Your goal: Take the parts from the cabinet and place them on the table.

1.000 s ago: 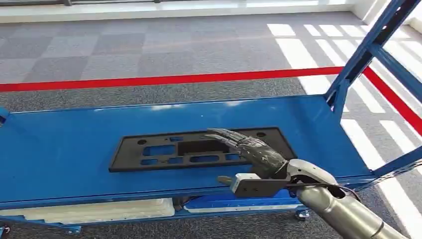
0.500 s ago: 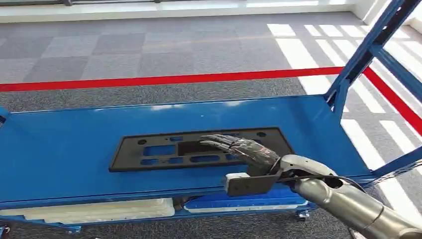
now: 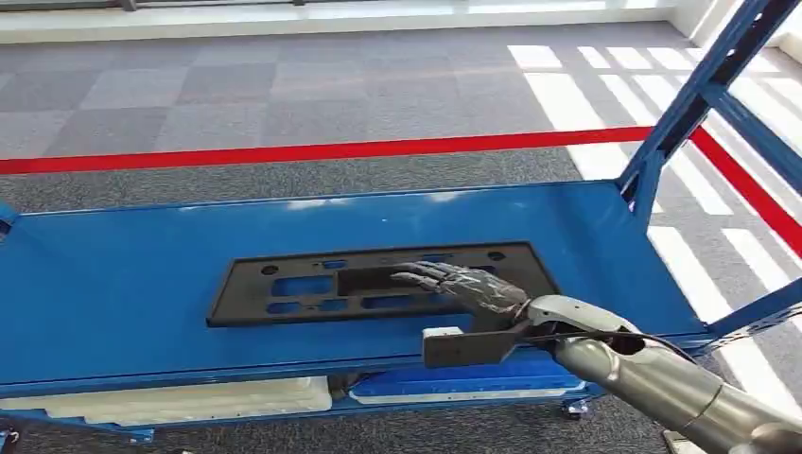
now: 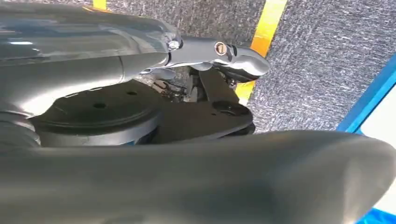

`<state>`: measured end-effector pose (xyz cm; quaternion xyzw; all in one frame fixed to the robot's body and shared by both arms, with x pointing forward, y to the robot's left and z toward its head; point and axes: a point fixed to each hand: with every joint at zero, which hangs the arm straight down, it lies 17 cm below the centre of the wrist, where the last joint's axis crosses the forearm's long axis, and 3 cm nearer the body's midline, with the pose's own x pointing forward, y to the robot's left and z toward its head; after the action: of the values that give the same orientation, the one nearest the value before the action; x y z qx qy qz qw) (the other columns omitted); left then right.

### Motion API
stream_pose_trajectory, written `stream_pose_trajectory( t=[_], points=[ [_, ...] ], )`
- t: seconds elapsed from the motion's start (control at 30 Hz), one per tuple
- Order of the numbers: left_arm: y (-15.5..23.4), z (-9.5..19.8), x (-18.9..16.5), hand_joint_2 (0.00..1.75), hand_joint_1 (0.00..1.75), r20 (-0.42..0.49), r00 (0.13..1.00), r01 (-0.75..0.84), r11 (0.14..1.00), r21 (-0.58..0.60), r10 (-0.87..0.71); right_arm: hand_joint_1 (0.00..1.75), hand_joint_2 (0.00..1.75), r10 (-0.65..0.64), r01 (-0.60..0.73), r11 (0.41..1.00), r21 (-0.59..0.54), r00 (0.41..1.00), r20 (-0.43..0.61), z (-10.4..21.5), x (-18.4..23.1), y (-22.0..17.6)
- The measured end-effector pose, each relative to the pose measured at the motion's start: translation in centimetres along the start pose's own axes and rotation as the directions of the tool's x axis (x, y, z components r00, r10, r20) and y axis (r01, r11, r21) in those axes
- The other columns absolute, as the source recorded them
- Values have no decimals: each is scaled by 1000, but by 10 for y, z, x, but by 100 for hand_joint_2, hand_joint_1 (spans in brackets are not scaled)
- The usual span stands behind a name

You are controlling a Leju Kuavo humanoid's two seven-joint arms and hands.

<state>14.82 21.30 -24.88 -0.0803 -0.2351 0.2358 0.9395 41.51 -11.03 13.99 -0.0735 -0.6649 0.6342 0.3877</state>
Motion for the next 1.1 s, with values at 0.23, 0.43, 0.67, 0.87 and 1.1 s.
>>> stream_pose_trajectory(
  t=[0.23,0.43,0.67,0.87,1.1],
  points=[
    [0,0,0,0,0,2,1000,-3,1000,-1,3,0,175,178,-192,979,-68,970,-168,-7,-40,-4],
    [0,0,1,0,0,4,1000,-4,1000,0,4,0,175,243,-270,961,-63,930,-277,-9,-65,-4],
    [0,0,3,0,0,13,1000,-3,1000,0,3,175,175,305,-346,937,-45,875,-377,-9,-92,-12],
    [0,0,3,0,0,17,1000,-3,1000,0,3,175,175,273,-315,948,-45,879,-390,-9,-103,-9],
    [1,0,4,0,0,19,1000,-2,1000,4,2,175,175,253,-304,949,-85,893,-373,-9,-102,-18]
  ],
)
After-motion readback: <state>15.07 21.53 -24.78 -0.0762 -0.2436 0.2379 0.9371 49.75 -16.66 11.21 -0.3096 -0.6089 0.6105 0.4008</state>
